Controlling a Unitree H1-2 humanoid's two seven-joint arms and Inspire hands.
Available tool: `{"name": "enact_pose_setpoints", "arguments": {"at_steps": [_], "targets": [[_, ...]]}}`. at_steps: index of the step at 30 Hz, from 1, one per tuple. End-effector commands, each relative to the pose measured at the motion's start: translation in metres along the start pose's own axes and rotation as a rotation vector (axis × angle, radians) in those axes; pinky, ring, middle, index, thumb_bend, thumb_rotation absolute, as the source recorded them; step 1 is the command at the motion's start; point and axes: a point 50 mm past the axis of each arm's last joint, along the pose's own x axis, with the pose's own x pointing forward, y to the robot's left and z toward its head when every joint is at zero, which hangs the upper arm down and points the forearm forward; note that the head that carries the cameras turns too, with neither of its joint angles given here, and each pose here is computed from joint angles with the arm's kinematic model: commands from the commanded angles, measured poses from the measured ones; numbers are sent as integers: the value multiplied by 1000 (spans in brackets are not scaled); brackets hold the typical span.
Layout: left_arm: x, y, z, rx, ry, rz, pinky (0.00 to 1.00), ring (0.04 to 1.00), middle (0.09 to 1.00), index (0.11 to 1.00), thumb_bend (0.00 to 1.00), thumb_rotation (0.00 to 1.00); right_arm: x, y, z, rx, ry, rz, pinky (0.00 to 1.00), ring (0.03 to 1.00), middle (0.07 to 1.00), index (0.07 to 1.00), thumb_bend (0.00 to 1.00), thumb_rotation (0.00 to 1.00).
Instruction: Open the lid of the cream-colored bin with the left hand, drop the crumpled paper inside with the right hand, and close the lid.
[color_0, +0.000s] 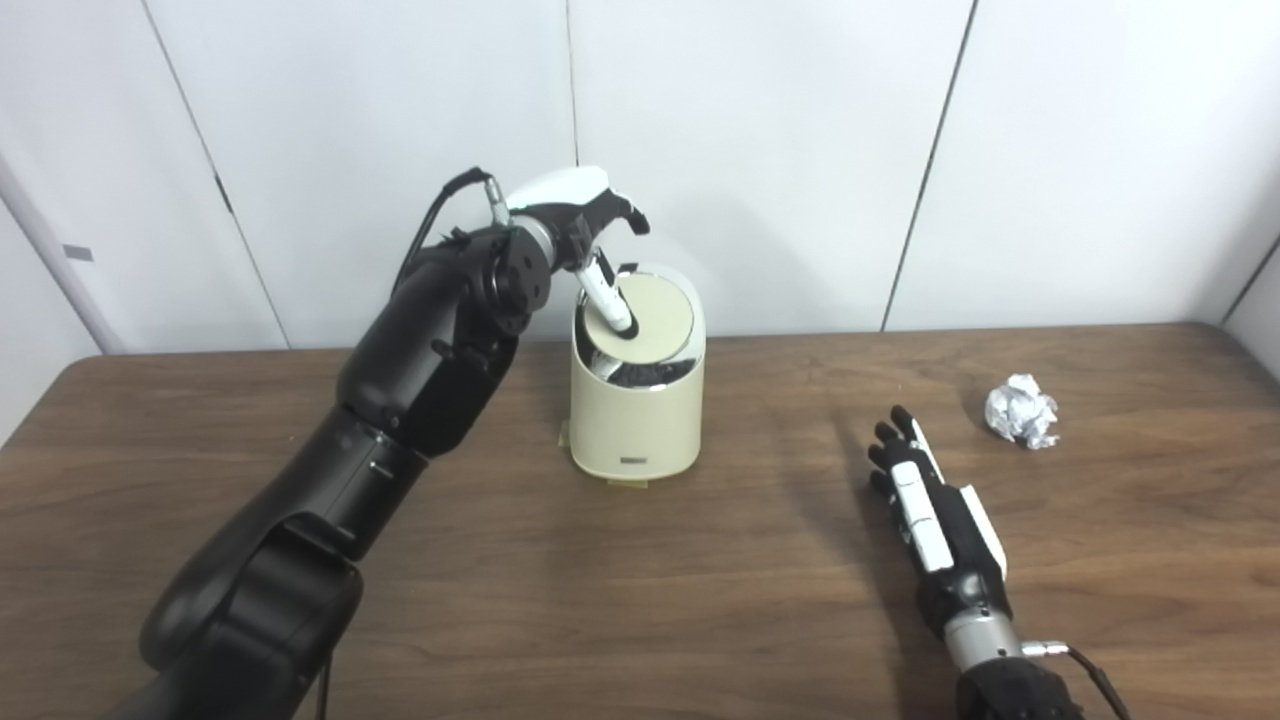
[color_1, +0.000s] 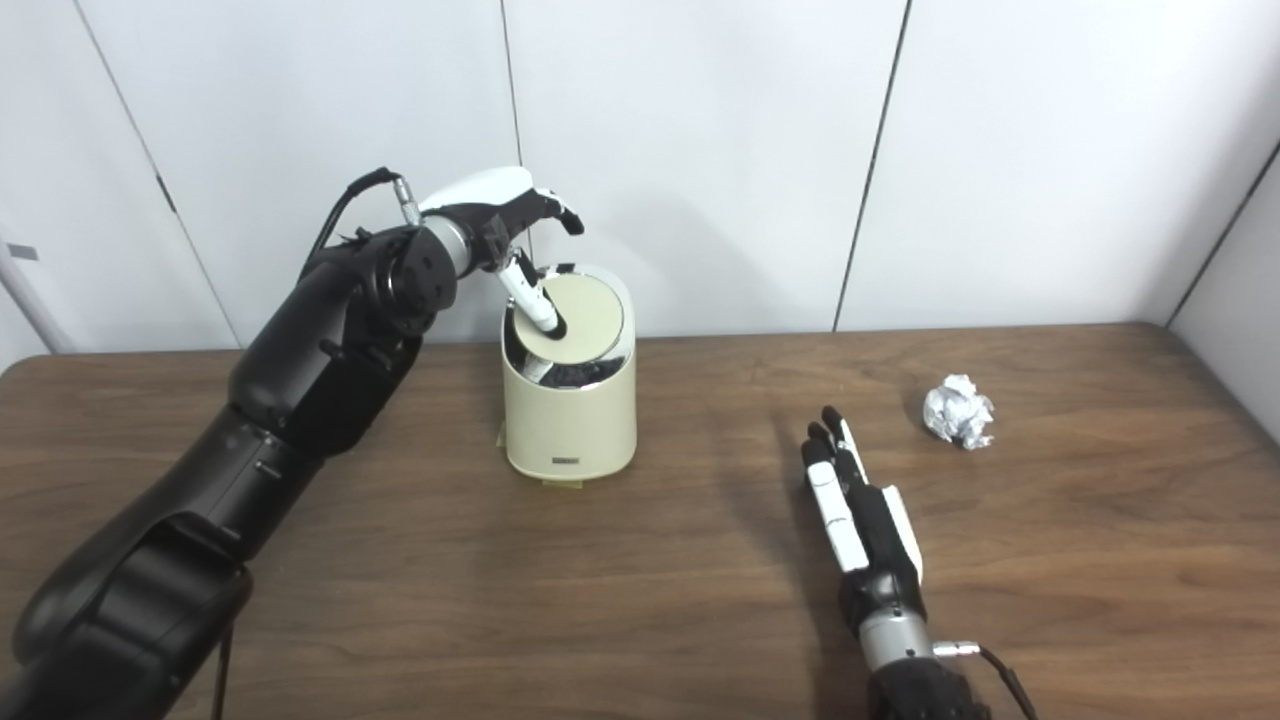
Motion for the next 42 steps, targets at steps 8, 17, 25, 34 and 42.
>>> {"name": "enact_pose_setpoints", "arguments": {"at_steps": [8, 17, 25, 34, 42], "targets": [[-4, 28, 9, 66, -45, 81, 879, 973, 989, 910, 869, 82, 4, 7, 8, 0, -31, 34, 943, 954, 971, 1000, 517, 916], [-5, 28, 14, 90, -56, 86, 861, 972, 988, 919, 890, 107, 5, 7, 9, 10, -28, 32, 941, 957, 973, 1000, 536, 916], [-8, 28, 18, 115, -79, 98, 884, 985, 992, 923, 900, 120, 5, 6, 10, 4, -31, 29, 928, 946, 965, 1000, 534, 915], [-10, 29, 21, 107, -80, 100, 899, 992, 992, 924, 911, 103, 6, 6, 11, 19, -27, 28, 936, 951, 969, 1000, 518, 913], [-12, 30, 24, 119, -85, 100, 894, 995, 991, 925, 913, 114, 6, 6, 11, 5, -22, 26, 927, 949, 966, 1000, 540, 923]]}}
